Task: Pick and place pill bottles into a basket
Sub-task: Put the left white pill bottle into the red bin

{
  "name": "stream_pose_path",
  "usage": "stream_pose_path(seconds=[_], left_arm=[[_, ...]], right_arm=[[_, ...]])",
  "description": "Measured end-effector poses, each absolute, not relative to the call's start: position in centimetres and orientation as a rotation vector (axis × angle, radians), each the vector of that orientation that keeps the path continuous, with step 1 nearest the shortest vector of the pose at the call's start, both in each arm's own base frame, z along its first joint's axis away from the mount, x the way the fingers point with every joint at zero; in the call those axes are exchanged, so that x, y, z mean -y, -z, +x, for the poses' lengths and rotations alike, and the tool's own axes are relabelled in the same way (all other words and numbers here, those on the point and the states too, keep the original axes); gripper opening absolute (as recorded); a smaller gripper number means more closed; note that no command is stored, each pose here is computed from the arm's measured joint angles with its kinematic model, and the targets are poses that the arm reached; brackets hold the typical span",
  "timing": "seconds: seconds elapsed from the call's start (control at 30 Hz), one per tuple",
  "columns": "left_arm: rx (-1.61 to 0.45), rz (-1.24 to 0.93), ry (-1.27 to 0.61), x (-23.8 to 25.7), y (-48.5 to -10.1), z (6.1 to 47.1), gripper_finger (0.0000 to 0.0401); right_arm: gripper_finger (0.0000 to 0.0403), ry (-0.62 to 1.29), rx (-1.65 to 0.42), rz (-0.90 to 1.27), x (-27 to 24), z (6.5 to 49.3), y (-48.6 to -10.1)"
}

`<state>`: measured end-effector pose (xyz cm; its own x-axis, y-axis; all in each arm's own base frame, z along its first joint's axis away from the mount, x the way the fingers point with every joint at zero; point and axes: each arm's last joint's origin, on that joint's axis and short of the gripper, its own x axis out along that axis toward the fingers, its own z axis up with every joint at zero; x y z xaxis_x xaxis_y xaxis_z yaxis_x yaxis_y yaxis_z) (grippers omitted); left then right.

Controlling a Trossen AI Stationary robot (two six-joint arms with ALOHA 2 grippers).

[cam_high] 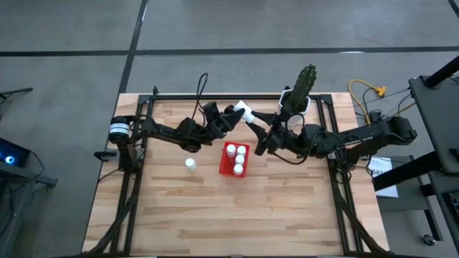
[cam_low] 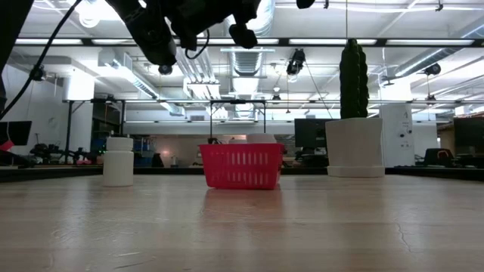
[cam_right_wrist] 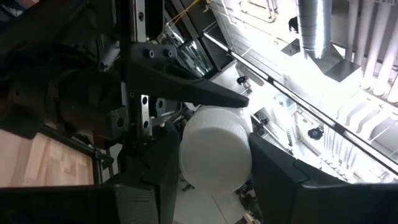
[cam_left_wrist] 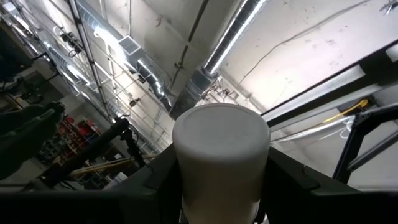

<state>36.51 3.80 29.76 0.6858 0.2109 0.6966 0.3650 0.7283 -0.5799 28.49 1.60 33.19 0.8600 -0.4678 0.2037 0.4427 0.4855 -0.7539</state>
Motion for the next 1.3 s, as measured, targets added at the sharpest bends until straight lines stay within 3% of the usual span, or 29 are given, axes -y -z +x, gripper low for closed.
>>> stream_pose_path(seconds=[0.27,0.6,0.77,1.03,1.3], left_arm=[[0.815,-0.696,0.085,-3.8,-29.6,36.1,0.0159],[0.762,-0.639,0.167,-3.6,-29.3,36.2,0.0242],[0.718,-0.448,0.259,-3.4,-29.4,35.7,0.0255],[0.678,-0.16,0.329,-2.4,-29.4,31.2,0.0255],[0.589,-0.133,0.286,-1.8,-28.2,25.9,0.0255]], right_arm=[[0.0147,0.557,-0.044,-0.913,-1.9,28.1,-33.4],[0.0147,0.633,-0.053,-0.865,-1.6,27.5,-34.0],[0.0147,0.614,-0.065,-0.847,-1.6,27.0,-34.2],[0.0147,0.543,-0.174,-0.714,-1.3,24.9,-35.3],[0.0147,0.332,-0.389,-0.469,-0.8,25.1,-39.4]])
